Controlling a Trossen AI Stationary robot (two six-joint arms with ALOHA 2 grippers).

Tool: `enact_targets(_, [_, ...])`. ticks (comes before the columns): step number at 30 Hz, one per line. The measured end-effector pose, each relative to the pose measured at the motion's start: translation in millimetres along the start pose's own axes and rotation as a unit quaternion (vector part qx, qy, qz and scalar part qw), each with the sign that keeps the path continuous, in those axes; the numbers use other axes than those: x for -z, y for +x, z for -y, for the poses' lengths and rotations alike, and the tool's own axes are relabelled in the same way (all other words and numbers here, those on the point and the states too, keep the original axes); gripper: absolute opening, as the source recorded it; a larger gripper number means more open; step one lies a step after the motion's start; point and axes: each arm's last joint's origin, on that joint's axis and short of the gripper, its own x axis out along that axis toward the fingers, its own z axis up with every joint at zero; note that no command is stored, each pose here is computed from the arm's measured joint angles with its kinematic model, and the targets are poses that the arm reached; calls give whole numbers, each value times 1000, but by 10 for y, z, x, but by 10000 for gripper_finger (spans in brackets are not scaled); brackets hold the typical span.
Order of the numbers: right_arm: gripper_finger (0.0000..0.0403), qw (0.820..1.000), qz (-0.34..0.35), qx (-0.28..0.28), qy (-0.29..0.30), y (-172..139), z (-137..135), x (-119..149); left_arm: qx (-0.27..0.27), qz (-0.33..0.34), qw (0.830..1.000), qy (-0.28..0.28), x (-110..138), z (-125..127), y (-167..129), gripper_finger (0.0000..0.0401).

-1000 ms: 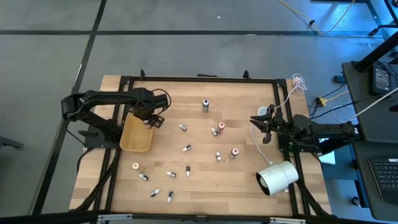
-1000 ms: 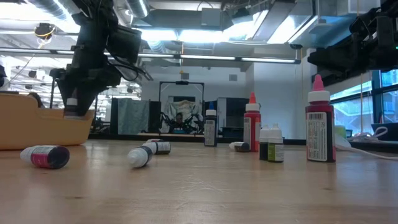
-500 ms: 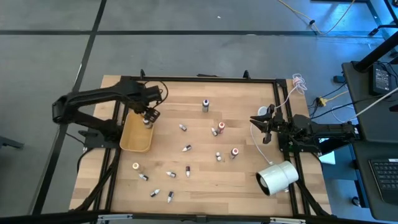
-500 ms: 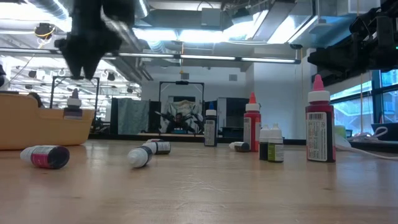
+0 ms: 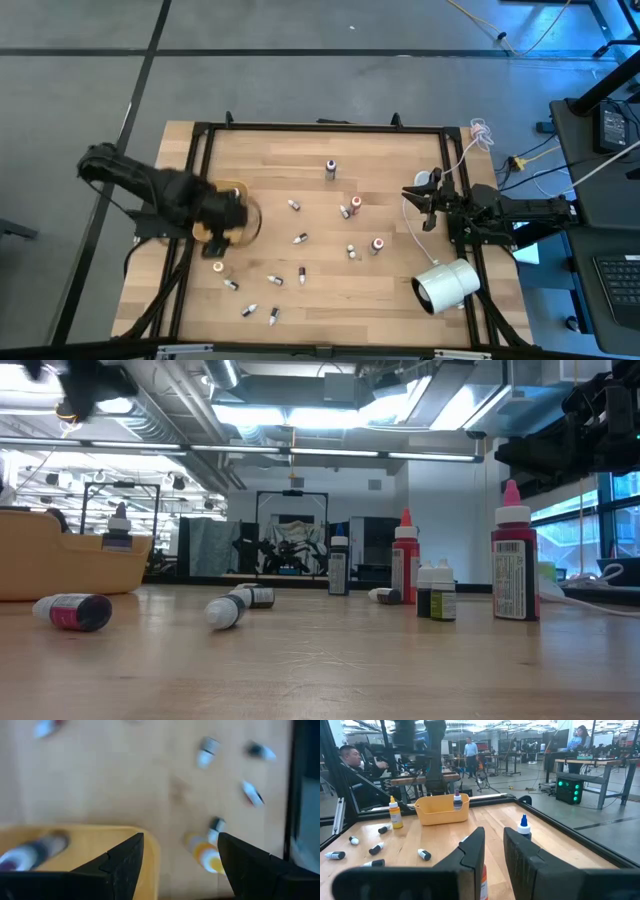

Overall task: Pick & Place food coloring
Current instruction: Put the large yellow food coloring bottle into the yellow bin

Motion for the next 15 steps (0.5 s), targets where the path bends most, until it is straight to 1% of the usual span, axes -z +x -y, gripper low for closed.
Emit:
enact_targets(2, [75,1000,0,0,1,0,0,0,10,-14,998,55,18,187,77,247])
enact_targets(4, [75,1000,0,0,1,0,0,1,8,-31,995,90,41,345,165,247])
enact_targets(5, [75,1000,0,0,1,0,0,0,1,-38,994,99,51,411,211,247])
enact_targets(9, [75,1000,0,0,13,0,0,1,-41,-63,992,104,70,605,411,247])
enact_targets(15, [75,1000,0,0,14,0,0,0,-59,-101,986,118,78,738,619,247])
